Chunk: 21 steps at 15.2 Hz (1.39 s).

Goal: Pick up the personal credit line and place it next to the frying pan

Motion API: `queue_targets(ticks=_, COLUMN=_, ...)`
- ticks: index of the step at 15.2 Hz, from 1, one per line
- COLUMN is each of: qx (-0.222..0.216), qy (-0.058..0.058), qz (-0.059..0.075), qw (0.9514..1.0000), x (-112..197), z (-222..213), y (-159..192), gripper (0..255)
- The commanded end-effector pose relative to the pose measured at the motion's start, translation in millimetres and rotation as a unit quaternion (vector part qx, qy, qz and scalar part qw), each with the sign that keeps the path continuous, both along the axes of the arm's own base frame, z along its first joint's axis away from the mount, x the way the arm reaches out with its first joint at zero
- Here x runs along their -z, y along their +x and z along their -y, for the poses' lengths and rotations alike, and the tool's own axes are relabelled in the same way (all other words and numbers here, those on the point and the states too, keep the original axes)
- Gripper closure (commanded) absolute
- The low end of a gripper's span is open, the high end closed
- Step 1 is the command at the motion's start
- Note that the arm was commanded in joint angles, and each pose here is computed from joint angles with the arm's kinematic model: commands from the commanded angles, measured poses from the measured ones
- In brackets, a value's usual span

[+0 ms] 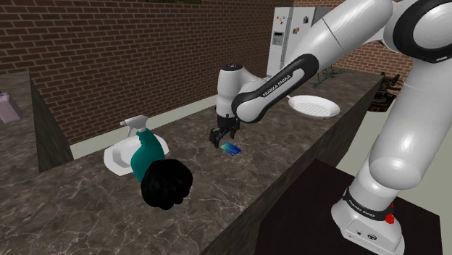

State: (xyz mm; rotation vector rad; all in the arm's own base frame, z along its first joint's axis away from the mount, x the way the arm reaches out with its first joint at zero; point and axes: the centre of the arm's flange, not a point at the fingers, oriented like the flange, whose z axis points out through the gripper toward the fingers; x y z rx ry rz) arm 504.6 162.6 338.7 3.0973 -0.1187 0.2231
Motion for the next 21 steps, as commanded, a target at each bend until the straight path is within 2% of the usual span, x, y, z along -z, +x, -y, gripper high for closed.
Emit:
queue_targets(ticks=1, qx=0.0, qy=0.0, qz=0.0, qw=1.0, x=2.8, z=0.5, y=0.2, gripper=0)
queue_targets(ticks=7, qx=0.0, qy=0.0, qz=0.0, qw=1.0, x=2.7, z=0.5, y=0.2, gripper=0)
queue_targets(ticks=8, qx=0.0, qy=0.0, qz=0.0, qw=1.0, x=2.7, z=0.5, y=0.2, gripper=255)
queue_targets(ticks=17, qx=0.0, qy=0.0, qz=0.0, qw=1.0, x=2.8, z=0.5, y=0.2, gripper=255)
queue_targets(ticks=21, qx=0.0, qy=0.0, qz=0.0, qw=1.0, x=-18.3, z=0.5, y=0.2, gripper=255)
